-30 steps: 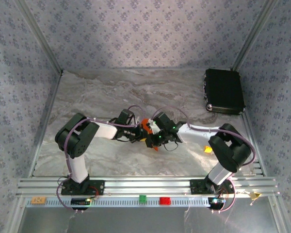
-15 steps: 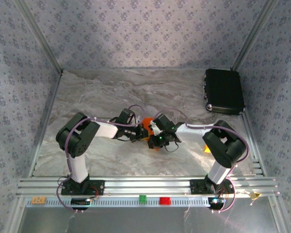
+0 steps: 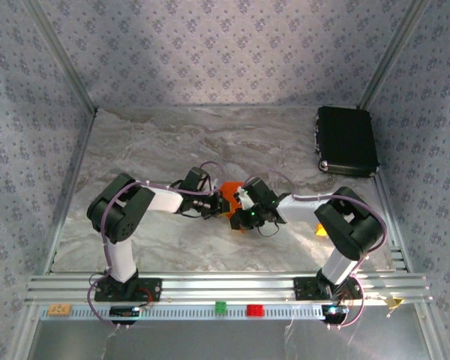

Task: Fold a paper plane with a square sheet of paper (pick it up from the middle)
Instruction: Third fold the triangle at the center of the table.

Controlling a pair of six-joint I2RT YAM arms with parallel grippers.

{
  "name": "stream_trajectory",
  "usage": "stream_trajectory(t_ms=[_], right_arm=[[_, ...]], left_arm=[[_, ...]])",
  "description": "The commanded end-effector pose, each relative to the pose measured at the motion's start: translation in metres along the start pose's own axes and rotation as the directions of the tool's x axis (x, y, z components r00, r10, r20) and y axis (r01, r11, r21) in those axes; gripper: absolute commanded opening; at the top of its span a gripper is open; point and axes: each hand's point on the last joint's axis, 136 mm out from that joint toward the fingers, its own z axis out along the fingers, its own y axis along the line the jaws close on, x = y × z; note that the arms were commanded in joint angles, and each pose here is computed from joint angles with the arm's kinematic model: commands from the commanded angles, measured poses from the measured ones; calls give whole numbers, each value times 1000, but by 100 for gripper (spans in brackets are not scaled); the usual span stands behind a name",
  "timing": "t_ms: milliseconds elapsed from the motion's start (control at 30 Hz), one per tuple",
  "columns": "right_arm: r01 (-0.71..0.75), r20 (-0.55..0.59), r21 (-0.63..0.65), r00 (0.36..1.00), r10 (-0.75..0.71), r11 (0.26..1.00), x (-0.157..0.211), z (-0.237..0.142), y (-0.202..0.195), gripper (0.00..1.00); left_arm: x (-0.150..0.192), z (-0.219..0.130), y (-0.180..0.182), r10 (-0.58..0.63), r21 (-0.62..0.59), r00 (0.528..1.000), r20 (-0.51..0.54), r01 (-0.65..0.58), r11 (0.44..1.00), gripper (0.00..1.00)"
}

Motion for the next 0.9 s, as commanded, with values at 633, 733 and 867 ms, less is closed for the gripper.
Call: stream_trajectory(t_ms=[633,733,867], right_arm=[[-160,-17,9,987,160,987,51,-19,-23,8],[-162,1,13,987,162,987,49,-27,-20,9],[-116,64,-41,991,118,992,22,-46,8,7]], left_arm=[[10,8,46,-77,-160,997,-20,73,984,0],[10,8,45,-74,-154,997,-21,70,986,0],[9,6,40,-62,-143,998,-18,59,988,0]])
